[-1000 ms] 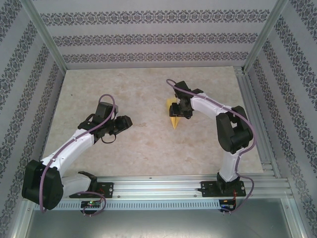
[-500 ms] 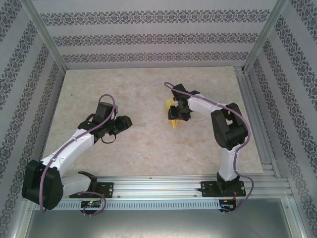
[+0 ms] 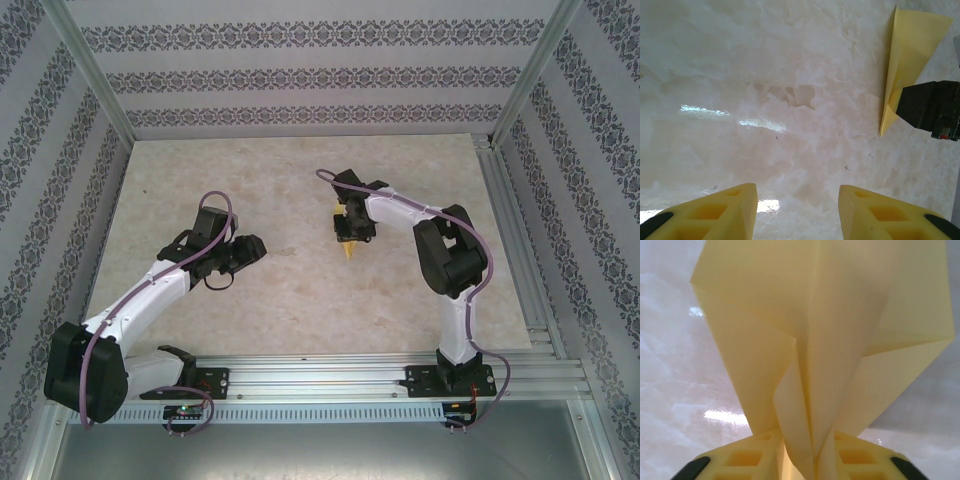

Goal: Fold a paper plane with a square sheet of paper (pick it up from the middle)
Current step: Move the paper plane to the center of the table.

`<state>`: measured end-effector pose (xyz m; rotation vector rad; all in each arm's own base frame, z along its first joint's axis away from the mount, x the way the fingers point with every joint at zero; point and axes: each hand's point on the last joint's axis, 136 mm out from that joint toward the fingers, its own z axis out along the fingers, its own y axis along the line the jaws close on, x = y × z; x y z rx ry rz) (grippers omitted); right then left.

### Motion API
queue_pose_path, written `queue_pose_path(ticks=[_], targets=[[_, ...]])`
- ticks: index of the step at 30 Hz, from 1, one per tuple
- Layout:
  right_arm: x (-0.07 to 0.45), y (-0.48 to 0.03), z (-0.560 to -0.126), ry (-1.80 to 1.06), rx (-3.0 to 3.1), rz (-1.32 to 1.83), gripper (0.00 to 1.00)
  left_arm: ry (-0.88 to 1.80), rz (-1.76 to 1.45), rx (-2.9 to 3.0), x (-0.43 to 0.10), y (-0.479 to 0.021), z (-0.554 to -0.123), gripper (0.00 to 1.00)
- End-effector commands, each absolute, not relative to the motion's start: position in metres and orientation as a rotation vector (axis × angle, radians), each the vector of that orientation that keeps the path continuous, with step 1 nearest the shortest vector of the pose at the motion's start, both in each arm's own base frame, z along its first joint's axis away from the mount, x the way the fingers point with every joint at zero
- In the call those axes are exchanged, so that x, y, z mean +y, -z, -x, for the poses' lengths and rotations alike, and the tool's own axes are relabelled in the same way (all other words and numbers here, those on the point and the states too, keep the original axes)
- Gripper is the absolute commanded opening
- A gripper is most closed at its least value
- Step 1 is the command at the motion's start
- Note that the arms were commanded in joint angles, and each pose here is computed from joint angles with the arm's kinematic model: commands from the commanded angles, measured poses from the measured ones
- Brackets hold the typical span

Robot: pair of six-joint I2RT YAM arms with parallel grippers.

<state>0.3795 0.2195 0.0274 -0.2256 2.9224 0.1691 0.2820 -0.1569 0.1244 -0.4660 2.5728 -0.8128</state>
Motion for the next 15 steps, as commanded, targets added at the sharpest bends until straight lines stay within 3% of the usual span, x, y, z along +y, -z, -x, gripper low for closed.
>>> queue_pose_path(ticks=[1,10,15], targets=[[0.213,-0.042,-0.388,-0.033,2.878,0.265,0.07,0.797,0.458,2.557,-0.157,-0.135,-0.287,0.48],[0.209,-0.055,-0.391,0.08,2.845,0.28,0.06,0.797,0.463,2.557,-0.157,-0.134,-0.288,0.48],[0.21,-0.033,-0.387,0.116,2.903,0.282,0.07,0.799,0.464,2.559,-0.158,-0.133,-0.289,0.48]])
